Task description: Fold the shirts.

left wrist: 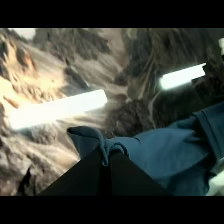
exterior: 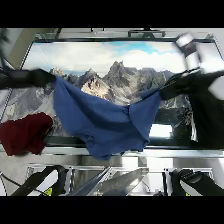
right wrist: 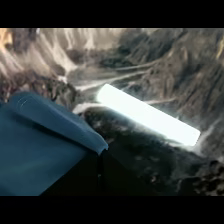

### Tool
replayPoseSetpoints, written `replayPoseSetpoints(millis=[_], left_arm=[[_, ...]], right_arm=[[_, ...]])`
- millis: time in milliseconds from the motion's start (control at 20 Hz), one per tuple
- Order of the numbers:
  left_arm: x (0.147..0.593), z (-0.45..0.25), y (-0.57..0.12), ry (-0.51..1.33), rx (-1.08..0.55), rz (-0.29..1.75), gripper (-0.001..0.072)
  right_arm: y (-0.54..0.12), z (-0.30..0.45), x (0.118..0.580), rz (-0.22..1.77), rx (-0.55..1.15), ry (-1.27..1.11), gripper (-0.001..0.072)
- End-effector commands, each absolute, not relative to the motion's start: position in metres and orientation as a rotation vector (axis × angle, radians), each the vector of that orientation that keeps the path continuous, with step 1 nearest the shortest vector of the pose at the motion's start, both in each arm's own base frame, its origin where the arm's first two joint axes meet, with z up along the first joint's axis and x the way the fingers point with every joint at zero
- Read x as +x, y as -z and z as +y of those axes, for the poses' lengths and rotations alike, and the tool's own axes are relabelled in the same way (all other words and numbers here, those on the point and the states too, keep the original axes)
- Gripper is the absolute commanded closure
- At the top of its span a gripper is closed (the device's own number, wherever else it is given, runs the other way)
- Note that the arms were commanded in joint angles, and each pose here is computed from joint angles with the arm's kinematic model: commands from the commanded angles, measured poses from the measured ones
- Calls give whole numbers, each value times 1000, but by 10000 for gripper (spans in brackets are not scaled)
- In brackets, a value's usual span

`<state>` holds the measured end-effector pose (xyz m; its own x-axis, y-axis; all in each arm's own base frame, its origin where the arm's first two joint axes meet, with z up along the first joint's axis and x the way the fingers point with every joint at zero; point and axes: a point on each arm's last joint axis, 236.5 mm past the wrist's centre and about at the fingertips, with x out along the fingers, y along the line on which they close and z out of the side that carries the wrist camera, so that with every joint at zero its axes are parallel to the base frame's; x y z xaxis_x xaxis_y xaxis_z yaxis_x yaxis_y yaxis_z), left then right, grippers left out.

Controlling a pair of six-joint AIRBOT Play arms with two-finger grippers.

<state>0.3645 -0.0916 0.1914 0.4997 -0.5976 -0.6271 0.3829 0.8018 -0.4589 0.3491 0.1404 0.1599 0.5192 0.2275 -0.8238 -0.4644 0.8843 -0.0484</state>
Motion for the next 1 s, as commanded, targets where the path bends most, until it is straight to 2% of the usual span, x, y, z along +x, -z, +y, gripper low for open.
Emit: replayPoseSetpoints(millis=[0, 200, 400, 600, 650, 700, 750, 800, 900, 950], left_arm=[[360, -102, -80, 612, -352, 1060, 688], [404, -87, -16, 535, -409, 1121, 688], [468, -69, -28, 522, -397, 1053, 688], [509, -80, -33, 577, -356, 1027, 679], [509, -84, -35, 602, -352, 1042, 382], [505, -88, -39, 625, -366, 1077, -6], [498, -86, -43, 629, -399, 1126, -10], [486, -82, -50, 637, -431, 1178, -11], [462, -76, -55, 632, -501, 1273, -9], [445, -76, -52, 635, -530, 1329, 6]], right_arm=[[-64, 148, 357, 1013, -253, -425, 698], [-11, 133, 393, 1046, -229, -340, 698], [-2, 84, 424, 1031, -52, -163, 698], [-3, 59, 429, 1035, 39, -105, 697], [-2, 59, 427, 1040, 46, -104, 693], [-2, 59, 425, 1051, 48, -105, 613], [-1, 59, 422, 1063, 47, -105, 457], [2, 58, 416, 1090, 43, -104, 356], [10, 50, 401, 1165, 46, -89, 222], [13, 45, 394, 1200, 49, -81, 196]])
